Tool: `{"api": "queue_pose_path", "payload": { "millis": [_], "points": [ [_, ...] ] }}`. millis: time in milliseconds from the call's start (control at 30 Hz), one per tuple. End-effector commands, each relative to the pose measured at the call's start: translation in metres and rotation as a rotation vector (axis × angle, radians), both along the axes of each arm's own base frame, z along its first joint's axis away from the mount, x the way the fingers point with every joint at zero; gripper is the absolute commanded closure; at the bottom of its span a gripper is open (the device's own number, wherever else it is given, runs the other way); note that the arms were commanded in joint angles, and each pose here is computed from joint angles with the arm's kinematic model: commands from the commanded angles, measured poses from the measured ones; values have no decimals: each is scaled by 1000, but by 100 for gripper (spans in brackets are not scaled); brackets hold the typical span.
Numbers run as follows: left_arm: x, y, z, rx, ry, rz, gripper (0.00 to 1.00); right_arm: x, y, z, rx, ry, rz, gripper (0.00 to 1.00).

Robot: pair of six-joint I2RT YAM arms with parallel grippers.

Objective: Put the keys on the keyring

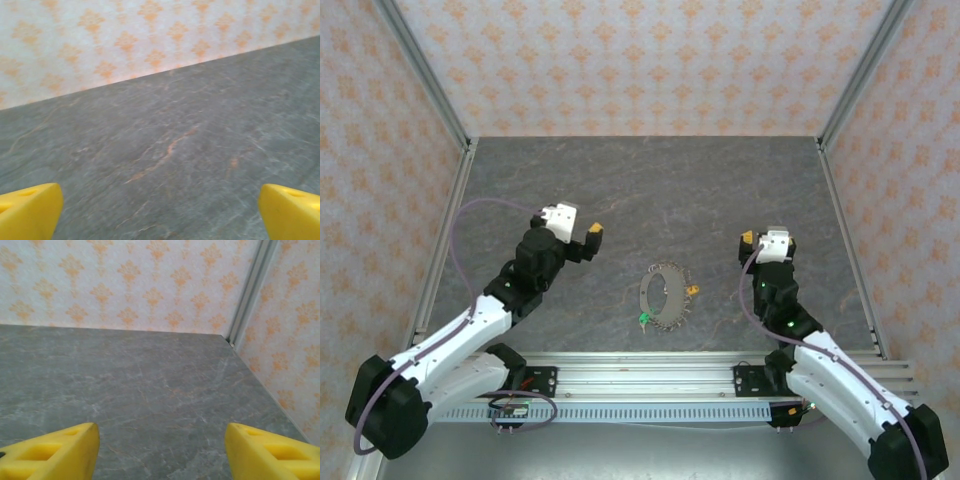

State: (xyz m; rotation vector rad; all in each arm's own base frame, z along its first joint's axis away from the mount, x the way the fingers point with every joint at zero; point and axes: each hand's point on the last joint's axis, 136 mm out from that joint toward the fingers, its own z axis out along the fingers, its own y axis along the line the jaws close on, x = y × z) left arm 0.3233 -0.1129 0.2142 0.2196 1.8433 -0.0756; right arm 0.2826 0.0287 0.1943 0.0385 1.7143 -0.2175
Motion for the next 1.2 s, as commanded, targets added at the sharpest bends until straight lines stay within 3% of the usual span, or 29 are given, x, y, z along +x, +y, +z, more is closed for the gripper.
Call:
{"api": "queue_pose_path", "payload": {
  "millis": [0, 100, 400, 667, 800, 967, 1067, 1167],
  "points": [
    [-1, 37, -1, -79, -24, 169, 0, 4, -10, -4, -11, -5, -32, 34],
    [-4, 55, -4, -106, -25, 226, 0, 9, -16, -17, 2, 27, -38, 35],
    [-10, 94, -18, -20, 3, 367, 0, 32, -31, -63, 28, 127, -41, 35],
    [-9, 114, -21, 17, 6, 410, 0, 84, -26, -79, 5, 205, 0, 33],
    [-8, 120, -25, 20, 14, 421, 0, 91, -25, -85, 25, 262, 22, 33],
    [-4, 121, -34, 19, 23, 420, 0, 77, -28, -75, 59, 178, 26, 33],
    [2, 119, -39, 22, 38, 409, 0, 77, -30, -67, 207, 89, 38, 34],
    [9, 118, -41, 33, 39, 403, 0, 86, -26, -78, 182, 107, 65, 34]
  ]
}}
